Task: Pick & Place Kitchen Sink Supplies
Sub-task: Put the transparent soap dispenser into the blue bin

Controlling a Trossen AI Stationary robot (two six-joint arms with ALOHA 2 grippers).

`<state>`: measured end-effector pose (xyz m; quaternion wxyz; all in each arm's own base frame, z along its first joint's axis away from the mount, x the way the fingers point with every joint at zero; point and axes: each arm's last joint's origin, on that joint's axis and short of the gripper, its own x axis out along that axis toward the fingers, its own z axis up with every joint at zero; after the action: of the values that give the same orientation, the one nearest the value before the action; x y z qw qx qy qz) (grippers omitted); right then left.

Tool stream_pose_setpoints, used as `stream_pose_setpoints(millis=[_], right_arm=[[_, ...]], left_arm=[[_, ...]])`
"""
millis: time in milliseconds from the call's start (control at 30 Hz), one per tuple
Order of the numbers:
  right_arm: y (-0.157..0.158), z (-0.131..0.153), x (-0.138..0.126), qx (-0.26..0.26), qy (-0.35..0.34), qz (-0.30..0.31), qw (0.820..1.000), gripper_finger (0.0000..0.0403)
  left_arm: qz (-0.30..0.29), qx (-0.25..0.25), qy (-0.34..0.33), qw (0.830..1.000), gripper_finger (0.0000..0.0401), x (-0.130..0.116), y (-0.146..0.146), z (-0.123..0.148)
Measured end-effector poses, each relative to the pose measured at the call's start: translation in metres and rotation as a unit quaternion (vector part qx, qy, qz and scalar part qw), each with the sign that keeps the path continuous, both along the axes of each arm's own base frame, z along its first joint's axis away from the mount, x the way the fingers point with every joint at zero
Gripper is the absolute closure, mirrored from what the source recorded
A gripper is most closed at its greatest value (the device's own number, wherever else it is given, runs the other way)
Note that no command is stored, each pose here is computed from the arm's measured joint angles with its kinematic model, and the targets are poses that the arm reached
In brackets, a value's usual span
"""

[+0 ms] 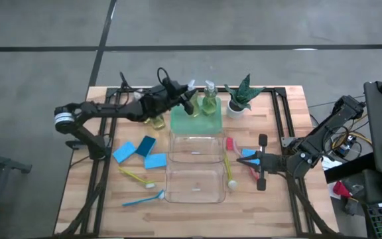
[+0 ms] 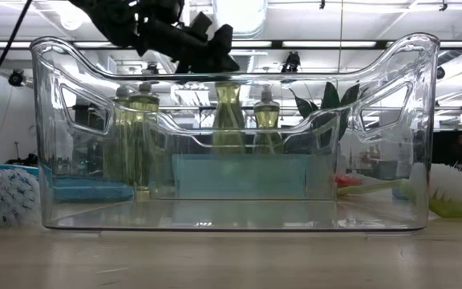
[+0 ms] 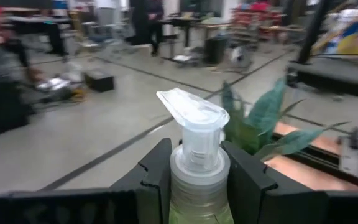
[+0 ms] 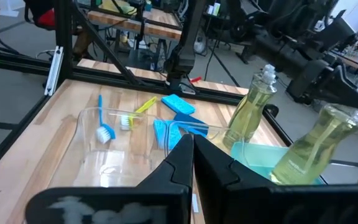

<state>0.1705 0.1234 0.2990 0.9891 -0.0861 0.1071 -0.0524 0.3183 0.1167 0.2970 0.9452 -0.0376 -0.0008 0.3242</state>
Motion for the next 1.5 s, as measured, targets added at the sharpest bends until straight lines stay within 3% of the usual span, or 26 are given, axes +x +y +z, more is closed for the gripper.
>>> stream_pose_setpoints(millis=[467,633,1200,1500], right_arm=[[0.0,0.0,0.0,-0.011,0.001,0.002,1.0,0.0394],[0.0,0.002,0.0,-0.02,-0.005,0.005,1.0,0.0394],[0.0,0.004,0.001,-0.022,-0.013,0.006,1.0,0.0394],[0.0,-0.001,0.001,-0.014,-0.009,0.004,1.0,0.0394]], left_arm=[[-0.047,0.01,0.0,0.999,0.0295,0.01,-0.021,-0.001],[-0.093,0.009,0.005,0.996,0.0295,0.024,-0.021,-0.007],[-0.123,0.022,0.021,0.992,0.0295,0.08,-0.01,-0.02],[-0.121,0.025,0.041,0.991,0.0292,0.092,-0.003,-0.032]])
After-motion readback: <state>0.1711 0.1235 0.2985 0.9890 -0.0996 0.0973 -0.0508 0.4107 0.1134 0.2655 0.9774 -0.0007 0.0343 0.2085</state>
